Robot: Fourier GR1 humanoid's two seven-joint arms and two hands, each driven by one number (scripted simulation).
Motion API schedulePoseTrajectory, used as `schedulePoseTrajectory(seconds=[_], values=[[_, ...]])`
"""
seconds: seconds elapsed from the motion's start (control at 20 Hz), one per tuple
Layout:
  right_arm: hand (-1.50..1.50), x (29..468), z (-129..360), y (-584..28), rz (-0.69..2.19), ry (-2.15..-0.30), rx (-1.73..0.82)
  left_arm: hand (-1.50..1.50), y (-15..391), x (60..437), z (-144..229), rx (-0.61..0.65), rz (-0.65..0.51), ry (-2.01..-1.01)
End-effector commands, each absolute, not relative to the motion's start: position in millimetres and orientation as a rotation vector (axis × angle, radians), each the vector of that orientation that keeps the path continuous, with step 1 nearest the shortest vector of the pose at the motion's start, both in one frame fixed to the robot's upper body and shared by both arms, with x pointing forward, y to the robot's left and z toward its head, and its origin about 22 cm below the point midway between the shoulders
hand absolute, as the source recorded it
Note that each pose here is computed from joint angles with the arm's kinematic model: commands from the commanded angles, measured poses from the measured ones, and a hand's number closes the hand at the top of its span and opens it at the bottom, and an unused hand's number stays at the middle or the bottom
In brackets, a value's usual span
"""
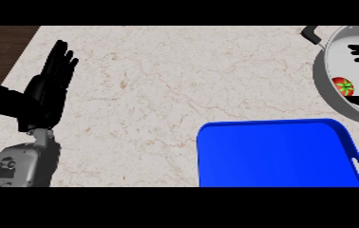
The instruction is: Pick the tomato from the tray and place it in the pot
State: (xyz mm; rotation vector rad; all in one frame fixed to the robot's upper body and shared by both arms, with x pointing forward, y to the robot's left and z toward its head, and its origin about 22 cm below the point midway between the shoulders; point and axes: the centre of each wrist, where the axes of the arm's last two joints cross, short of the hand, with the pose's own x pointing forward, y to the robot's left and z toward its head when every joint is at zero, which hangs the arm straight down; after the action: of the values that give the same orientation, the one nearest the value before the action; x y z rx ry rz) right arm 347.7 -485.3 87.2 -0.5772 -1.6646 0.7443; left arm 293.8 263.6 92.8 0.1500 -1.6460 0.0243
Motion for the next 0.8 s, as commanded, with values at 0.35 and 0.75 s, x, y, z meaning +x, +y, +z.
schedulePoseTrajectory(seconds=[0.35, 0.75], values=[[-1.50, 332.2, 111.7, -520.7, 0.341, -1.848, -0.215, 0.00, 258.9, 294.2, 86.5, 0.141, 0.041, -1.641], [-1.50, 303.0, 138.4, -556.8, 0.244, -1.820, -0.200, 0.00, 259.4, 292.4, 88.0, 0.147, 0.052, -1.656]])
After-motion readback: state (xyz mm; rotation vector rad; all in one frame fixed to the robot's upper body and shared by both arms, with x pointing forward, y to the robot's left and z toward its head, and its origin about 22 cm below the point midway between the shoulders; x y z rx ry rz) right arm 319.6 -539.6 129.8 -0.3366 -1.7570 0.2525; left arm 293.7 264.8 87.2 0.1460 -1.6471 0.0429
